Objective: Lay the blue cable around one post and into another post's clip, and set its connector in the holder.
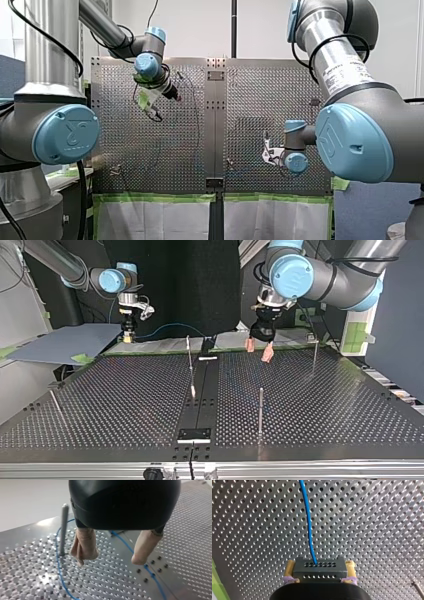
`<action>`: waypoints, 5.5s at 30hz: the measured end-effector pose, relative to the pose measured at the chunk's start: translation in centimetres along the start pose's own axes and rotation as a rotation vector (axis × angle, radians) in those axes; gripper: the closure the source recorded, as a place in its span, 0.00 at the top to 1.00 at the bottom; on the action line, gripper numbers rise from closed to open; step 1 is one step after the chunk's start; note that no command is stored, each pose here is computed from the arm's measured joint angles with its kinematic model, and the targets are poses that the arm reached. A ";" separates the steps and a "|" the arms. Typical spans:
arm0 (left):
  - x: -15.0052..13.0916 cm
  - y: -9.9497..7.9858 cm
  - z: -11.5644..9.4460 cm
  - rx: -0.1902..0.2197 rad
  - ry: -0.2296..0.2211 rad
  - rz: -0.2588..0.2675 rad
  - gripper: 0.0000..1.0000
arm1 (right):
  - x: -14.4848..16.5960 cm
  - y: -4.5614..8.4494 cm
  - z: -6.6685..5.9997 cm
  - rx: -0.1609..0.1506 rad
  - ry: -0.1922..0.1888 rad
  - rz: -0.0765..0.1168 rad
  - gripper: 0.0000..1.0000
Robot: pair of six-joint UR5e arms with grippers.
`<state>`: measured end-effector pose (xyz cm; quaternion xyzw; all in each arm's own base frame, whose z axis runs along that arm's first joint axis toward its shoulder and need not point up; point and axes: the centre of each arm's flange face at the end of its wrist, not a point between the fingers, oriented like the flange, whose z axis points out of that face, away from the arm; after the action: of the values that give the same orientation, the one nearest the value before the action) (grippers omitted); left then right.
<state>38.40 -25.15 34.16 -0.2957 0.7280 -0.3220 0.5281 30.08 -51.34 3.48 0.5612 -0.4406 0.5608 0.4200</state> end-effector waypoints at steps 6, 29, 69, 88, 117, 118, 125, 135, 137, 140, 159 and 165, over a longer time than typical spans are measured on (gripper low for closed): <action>2.6 1.1 -1.3 -0.011 0.007 0.067 1.00 | 0.3 -1.0 0.1 0.017 -0.003 -0.004 0.00; 14.6 8.4 -4.7 -0.051 0.135 0.349 1.00 | 3.8 -5.6 -1.2 0.049 -0.007 -0.018 0.00; 24.2 11.7 -2.2 0.149 0.166 0.680 1.00 | 5.6 -8.9 -3.4 0.078 -0.049 -0.006 0.00; 27.1 13.3 1.9 0.225 0.159 0.547 1.00 | 5.8 -9.0 -3.3 0.079 -0.035 0.013 0.00; 29.3 12.8 5.7 0.252 0.196 0.400 1.00 | 5.9 -9.2 -3.2 0.085 -0.022 0.036 0.00; 29.3 12.7 5.8 0.254 0.195 0.394 1.00 | 5.9 -9.2 -3.2 0.085 -0.021 0.038 0.00; 28.5 13.0 6.3 0.217 0.184 0.387 1.00 | 6.0 -9.0 -3.1 0.082 -0.022 0.045 0.00; 23.3 13.3 7.6 0.089 0.084 0.457 1.00 | 6.0 -8.8 -2.9 0.095 -0.020 0.053 0.00; 22.3 12.7 7.9 0.077 0.060 0.470 1.00 | 6.0 -8.8 -2.9 0.098 -0.018 0.056 0.00; 20.8 11.1 8.4 0.068 0.021 0.489 1.00 | 6.0 -8.9 -2.9 0.101 -0.013 0.062 0.00; 12.4 0.4 8.6 0.034 -0.198 0.583 1.00 | 6.2 -8.6 -2.5 0.110 -0.003 0.083 0.00; 10.9 -0.9 6.9 -0.003 -0.224 0.629 1.00 | 6.2 -7.8 -2.2 0.095 -0.004 0.088 0.00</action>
<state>42.15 -35.21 26.97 -0.0909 0.7215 -0.1074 0.6780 36.91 -47.39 9.87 0.5617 -0.4386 0.5980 0.3668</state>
